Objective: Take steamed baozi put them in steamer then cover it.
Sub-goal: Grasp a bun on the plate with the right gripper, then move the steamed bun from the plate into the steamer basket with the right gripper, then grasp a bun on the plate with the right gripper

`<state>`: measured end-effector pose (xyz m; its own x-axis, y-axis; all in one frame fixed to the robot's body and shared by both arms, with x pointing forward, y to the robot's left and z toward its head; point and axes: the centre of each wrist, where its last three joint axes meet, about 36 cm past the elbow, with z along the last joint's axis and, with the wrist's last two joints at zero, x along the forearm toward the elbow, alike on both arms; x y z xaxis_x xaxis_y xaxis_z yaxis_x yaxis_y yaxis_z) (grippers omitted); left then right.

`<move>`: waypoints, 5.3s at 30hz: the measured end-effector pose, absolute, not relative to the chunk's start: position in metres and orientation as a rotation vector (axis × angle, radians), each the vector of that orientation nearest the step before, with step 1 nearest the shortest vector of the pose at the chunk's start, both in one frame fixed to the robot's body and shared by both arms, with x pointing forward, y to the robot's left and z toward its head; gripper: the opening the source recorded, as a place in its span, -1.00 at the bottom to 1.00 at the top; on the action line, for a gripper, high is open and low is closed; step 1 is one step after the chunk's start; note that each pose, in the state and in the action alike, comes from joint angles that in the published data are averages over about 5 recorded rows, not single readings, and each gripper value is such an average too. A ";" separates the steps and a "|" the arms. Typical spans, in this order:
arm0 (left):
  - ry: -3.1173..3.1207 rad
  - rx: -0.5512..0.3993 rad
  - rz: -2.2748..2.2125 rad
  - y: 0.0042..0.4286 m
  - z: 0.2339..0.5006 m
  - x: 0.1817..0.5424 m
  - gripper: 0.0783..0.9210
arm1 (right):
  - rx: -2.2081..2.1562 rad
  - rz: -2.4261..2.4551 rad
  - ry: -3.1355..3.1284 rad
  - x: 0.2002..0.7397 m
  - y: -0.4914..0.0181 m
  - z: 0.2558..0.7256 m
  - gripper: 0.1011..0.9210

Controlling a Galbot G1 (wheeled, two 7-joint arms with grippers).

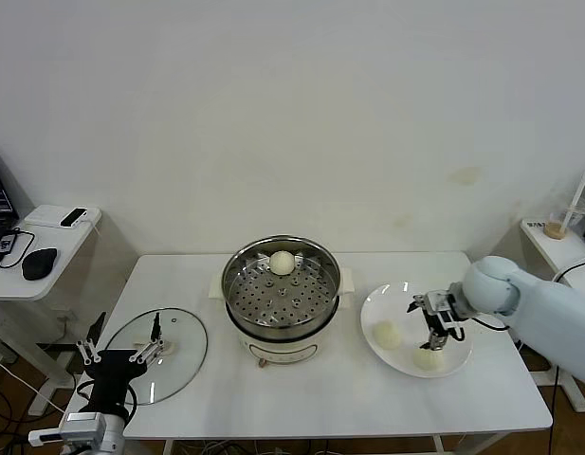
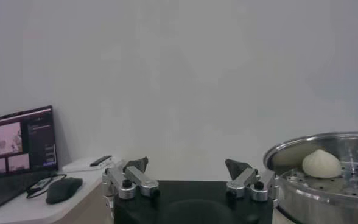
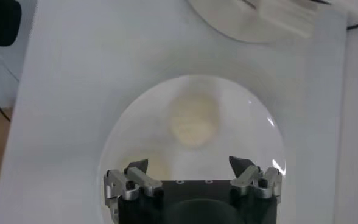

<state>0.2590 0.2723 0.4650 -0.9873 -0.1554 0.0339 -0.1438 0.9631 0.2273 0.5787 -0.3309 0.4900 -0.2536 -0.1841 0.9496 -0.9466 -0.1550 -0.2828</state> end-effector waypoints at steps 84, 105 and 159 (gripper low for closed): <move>-3.084 0.271 -0.355 0.272 0.470 0.267 0.77 | 1.554 1.428 -1.579 0.656 -0.009 0.617 0.28; -3.091 0.286 -0.344 0.275 0.471 0.267 0.77 | 1.485 1.463 -1.535 0.668 0.035 0.579 0.68; -3.055 0.227 -0.351 0.262 0.458 0.265 0.77 | 1.290 1.454 -1.258 0.551 -0.360 0.499 0.76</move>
<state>0.2652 0.2622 0.4584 -0.9875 -0.1521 0.0405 -0.1389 0.9633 0.2299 0.5508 -0.3596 0.4990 -0.1568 -0.0456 0.9866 -0.9697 -0.1823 -0.1625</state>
